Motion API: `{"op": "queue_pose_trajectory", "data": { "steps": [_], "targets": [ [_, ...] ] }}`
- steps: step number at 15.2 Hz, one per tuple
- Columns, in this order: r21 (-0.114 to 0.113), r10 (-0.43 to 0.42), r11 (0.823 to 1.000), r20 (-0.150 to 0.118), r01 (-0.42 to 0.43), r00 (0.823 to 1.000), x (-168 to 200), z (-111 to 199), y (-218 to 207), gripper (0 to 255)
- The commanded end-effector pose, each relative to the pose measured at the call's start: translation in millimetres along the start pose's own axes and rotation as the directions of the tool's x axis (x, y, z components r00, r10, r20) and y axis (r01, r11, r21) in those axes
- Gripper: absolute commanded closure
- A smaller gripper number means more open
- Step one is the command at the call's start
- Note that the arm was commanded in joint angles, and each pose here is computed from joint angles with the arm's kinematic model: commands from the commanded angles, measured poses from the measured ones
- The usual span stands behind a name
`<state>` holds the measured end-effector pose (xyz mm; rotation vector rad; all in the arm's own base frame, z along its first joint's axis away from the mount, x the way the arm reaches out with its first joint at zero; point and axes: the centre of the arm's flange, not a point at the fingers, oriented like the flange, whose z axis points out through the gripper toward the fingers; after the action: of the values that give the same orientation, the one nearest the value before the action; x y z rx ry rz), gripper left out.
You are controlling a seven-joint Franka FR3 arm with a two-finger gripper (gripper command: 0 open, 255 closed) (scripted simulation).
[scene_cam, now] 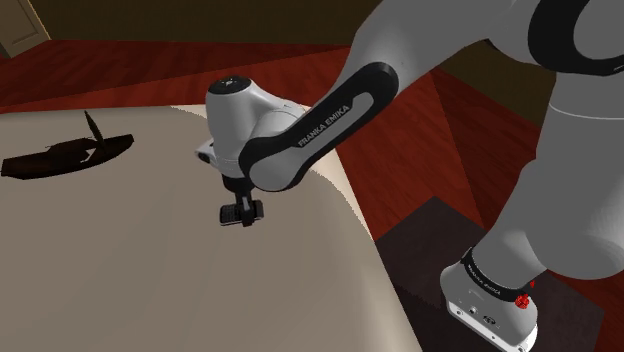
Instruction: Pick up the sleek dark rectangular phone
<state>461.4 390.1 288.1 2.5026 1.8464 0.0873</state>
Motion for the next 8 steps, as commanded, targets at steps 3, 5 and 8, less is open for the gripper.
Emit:
{"op": "queue_pose_trajectory", "data": {
  "steps": [3,5,8],
  "targets": [
    [0.0,0.0,1.0,0.0,0.0,1.0,0.4,-21.6,0.6,255],
    [0.0,0.0,1.0,0.0,0.0,1.0,0.7,-32.2,1.2,255],
    [0.0,0.0,1.0,0.0,0.0,1.0,1.1,-48.0,2.1,255]
  ]
}}
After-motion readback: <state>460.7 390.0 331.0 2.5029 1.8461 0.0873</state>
